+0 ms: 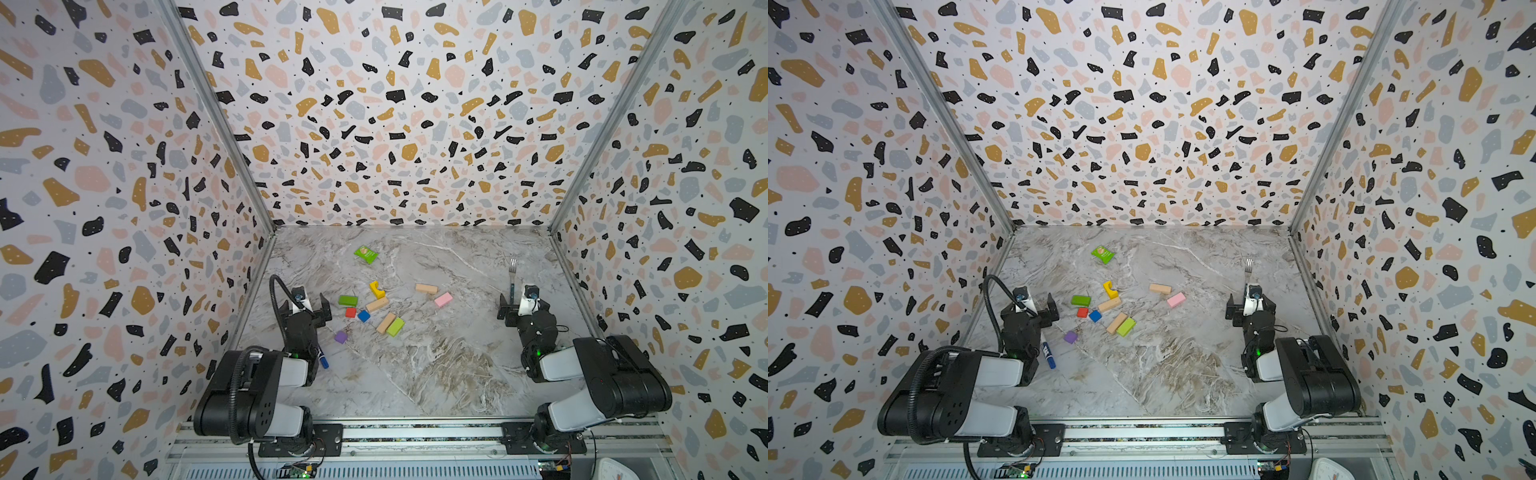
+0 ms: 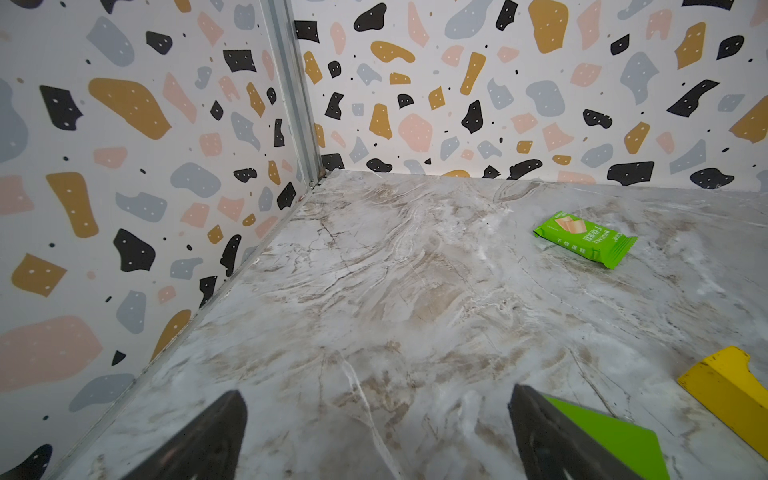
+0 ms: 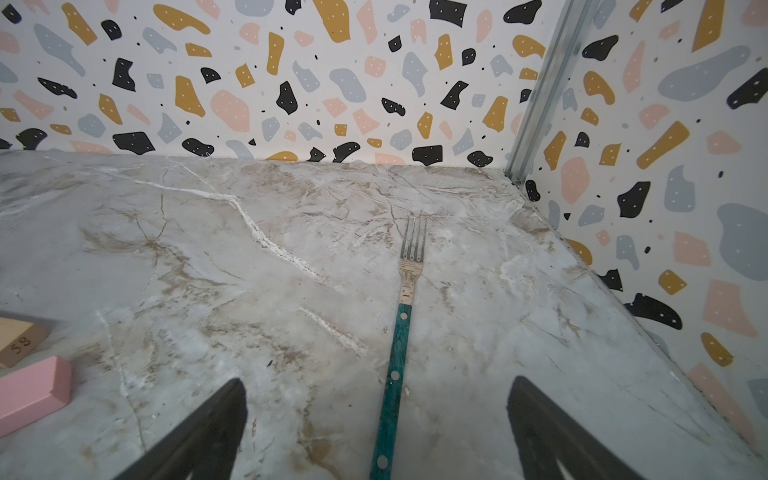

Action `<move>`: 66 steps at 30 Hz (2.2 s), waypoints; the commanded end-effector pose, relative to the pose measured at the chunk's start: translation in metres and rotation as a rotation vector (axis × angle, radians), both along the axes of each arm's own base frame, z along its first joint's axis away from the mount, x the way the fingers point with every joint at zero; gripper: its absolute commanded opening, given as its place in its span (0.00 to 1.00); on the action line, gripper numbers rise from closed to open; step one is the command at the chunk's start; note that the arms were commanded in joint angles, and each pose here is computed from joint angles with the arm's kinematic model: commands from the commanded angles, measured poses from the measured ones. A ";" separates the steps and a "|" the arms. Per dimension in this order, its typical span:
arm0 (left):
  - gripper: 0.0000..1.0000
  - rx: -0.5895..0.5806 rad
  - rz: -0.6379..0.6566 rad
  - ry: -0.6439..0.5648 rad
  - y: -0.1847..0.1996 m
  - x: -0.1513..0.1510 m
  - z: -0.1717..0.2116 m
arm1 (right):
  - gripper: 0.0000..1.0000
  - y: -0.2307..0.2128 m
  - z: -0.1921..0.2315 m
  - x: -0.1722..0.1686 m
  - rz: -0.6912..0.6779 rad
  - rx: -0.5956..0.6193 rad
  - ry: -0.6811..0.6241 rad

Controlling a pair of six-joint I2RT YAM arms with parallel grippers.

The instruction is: Build the wood block tower

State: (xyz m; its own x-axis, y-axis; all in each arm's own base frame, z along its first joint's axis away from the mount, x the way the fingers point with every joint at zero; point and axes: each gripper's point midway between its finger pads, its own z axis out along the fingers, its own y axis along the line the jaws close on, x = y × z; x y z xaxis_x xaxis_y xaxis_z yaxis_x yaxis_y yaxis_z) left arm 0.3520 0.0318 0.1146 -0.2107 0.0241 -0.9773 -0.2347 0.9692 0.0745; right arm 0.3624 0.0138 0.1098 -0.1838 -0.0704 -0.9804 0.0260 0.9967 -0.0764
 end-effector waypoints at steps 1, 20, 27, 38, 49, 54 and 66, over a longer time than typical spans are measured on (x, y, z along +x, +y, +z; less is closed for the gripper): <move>1.00 0.019 0.003 -0.034 -0.005 0.013 0.026 | 0.99 0.003 0.020 0.000 0.004 -0.016 -0.065; 1.00 -0.214 -0.001 0.258 -0.057 0.058 0.086 | 0.99 0.112 0.071 0.002 0.231 0.072 0.203; 1.00 -0.300 -0.263 0.435 -0.109 0.056 0.074 | 0.99 0.164 0.064 -0.009 0.380 0.133 0.451; 1.00 -0.336 -0.512 0.554 -0.154 0.008 0.054 | 0.99 0.199 0.029 -0.020 0.403 0.238 0.718; 1.00 -0.357 -0.595 0.519 -0.167 0.005 0.069 | 1.00 0.242 -0.007 -0.047 0.623 0.027 0.771; 1.00 -0.375 -0.628 0.487 -0.171 0.003 0.078 | 0.95 0.274 -0.001 -0.064 0.755 0.001 0.719; 1.00 -0.460 -0.662 0.480 -0.177 0.003 0.080 | 0.92 0.352 -0.014 -0.089 1.000 -0.085 0.625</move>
